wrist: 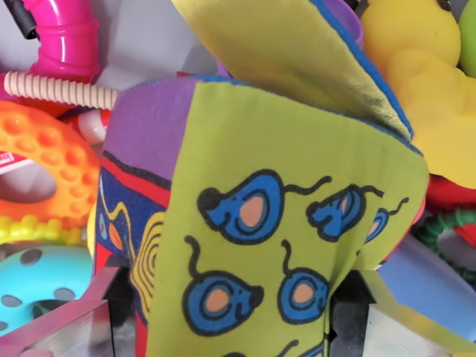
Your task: Pick an object from the bin
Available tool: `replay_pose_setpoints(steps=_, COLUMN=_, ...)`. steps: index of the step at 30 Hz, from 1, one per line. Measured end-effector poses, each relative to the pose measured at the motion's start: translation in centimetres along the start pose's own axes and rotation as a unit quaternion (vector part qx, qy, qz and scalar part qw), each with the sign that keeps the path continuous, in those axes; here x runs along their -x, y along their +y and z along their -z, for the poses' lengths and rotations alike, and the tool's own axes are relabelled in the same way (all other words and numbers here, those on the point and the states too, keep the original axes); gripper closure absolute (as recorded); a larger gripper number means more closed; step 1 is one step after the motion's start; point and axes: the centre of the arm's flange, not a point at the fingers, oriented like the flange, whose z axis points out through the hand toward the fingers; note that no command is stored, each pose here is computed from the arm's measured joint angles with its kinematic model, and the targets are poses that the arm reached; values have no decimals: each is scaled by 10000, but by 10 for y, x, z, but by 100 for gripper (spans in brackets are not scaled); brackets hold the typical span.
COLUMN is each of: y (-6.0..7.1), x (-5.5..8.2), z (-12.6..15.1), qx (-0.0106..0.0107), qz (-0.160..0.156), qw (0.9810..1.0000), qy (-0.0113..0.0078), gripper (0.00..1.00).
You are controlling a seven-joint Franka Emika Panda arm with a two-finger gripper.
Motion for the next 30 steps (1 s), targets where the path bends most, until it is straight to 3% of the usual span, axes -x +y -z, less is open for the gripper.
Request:
replay_pose_setpoints(steps=16, y=0, x=0, z=1, qx=-4, qz=0, qw=10000, qy=-1, gripper=100)
replay_pose_setpoints(steps=30, y=0, x=0, z=28, qx=-21, qz=1, qw=10000, qy=0, gripper=100)
